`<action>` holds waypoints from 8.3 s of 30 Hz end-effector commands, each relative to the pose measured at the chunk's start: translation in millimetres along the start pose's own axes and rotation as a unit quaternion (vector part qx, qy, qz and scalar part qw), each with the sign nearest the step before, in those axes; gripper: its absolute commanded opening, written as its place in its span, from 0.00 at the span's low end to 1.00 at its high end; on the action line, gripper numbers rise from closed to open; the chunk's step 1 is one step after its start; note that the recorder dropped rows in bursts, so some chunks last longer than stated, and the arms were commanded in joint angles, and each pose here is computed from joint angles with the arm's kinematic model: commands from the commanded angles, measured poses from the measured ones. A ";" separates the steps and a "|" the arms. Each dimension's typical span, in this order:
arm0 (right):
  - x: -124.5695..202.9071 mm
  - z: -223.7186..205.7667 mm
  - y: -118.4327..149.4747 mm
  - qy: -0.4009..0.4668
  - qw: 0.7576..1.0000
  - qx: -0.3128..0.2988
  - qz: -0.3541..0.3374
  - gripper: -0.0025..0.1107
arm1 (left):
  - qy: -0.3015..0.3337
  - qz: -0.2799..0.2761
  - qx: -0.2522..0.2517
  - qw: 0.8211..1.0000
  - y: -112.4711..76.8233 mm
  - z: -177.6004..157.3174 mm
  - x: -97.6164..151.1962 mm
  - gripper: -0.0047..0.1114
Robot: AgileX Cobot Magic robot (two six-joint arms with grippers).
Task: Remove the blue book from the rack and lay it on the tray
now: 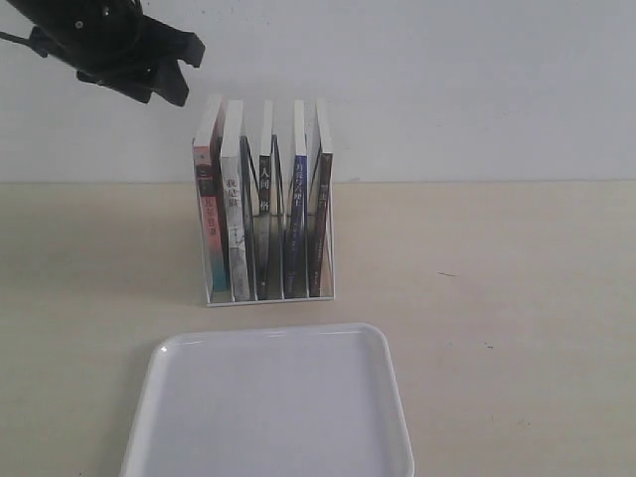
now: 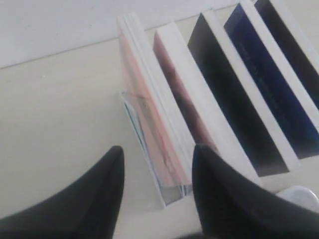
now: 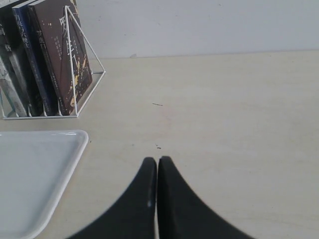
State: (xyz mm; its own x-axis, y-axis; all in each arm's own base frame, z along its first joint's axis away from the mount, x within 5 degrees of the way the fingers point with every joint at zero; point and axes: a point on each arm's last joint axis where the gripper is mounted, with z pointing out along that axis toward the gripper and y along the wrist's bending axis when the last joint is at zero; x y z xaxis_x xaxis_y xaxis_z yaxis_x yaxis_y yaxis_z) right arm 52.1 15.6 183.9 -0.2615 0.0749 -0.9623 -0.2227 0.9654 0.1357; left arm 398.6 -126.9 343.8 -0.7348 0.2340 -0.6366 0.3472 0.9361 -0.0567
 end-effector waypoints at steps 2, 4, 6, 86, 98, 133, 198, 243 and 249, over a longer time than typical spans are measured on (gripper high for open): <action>-1.5 -0.4 -0.2 -0.009 1.000 0.001 -0.004 0.02 | -0.022 -0.013 0.015 1.000 -6.3 15.8 -4.7 0.41; -1.5 -0.4 -0.2 -0.009 1.000 0.001 -0.004 0.02 | -0.022 -0.018 0.024 0.999 -7.6 20.9 -4.8 0.41; -1.5 -0.4 -0.2 -0.009 1.000 0.001 -0.004 0.02 | -0.025 -0.018 0.032 0.999 -8.6 25.6 -5.1 0.41; -1.5 -0.4 -0.2 -0.009 1.000 0.001 -0.004 0.02 | -0.007 -0.052 -0.002 0.999 -9.0 -6.1 -20.9 0.08; -1.5 -0.4 -0.2 -0.009 1.000 0.001 -0.004 0.02 | -0.063 -0.054 0.002 0.997 -12.7 -58.5 -28.8 0.08; -1.5 -0.4 -0.2 -0.009 1.000 0.001 -0.004 0.02 | -0.069 -0.056 0.007 0.996 -14.3 -70.2 -28.4 0.08; -1.5 -0.4 -0.2 -0.009 1.000 0.001 -0.004 0.02 | 0.059 -0.083 0.032 0.994 -13.3 32.5 -8.4 0.43; -1.5 -0.4 -0.2 -0.009 1.000 0.001 -0.004 0.02 | 0.065 -0.057 0.048 0.995 -42.9 34.7 -6.4 0.43; -1.5 -0.4 -0.2 -0.009 1.000 0.001 -0.004 0.02 | 0.075 -0.059 0.043 0.994 -41.9 42.3 -3.9 0.43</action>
State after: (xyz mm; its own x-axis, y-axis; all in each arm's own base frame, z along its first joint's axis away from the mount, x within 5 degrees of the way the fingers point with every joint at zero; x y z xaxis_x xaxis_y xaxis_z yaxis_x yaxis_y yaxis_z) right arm 52.1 15.6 183.9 -0.2615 0.0750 -0.9623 -0.2227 0.9654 0.1357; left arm 411.4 -176.5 317.1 -0.8440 0.1763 -0.5065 0.3096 0.9313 -0.1917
